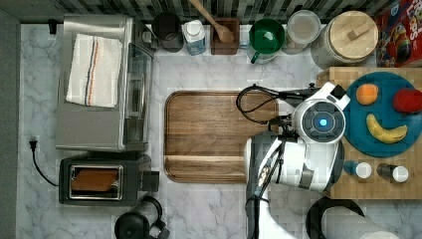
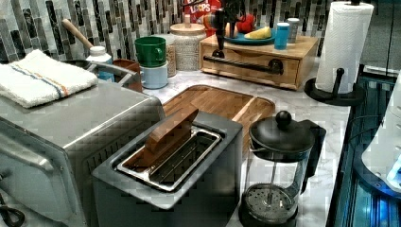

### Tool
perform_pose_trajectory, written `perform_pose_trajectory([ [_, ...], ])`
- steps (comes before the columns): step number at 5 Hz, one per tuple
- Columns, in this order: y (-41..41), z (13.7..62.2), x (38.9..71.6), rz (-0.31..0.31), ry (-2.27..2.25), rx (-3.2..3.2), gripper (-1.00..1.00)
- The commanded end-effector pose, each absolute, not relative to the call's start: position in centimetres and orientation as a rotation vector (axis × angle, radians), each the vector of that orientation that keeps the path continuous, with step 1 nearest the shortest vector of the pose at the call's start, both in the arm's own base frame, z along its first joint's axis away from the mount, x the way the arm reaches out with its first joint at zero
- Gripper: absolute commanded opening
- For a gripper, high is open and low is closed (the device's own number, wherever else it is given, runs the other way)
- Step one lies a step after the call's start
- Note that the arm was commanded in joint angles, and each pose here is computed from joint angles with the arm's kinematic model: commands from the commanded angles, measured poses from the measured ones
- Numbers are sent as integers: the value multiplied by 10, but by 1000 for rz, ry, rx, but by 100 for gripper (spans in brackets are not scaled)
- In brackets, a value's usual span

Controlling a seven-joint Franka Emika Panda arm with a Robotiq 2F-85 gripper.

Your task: Open the drawer.

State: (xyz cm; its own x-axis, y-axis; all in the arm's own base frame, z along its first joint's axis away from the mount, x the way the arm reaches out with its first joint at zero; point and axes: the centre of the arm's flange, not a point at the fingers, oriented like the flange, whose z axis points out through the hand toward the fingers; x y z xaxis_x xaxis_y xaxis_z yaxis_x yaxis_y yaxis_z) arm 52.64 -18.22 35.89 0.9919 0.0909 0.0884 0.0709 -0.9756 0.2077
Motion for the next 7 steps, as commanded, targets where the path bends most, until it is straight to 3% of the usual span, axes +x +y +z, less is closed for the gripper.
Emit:
perform_pose_trajectory([
  [1,-211,347,527,228,329,2891,100],
  [4,-213,312,509,223,197,2912,100],
  [7,-211,275,498,264,107,2931,100],
])
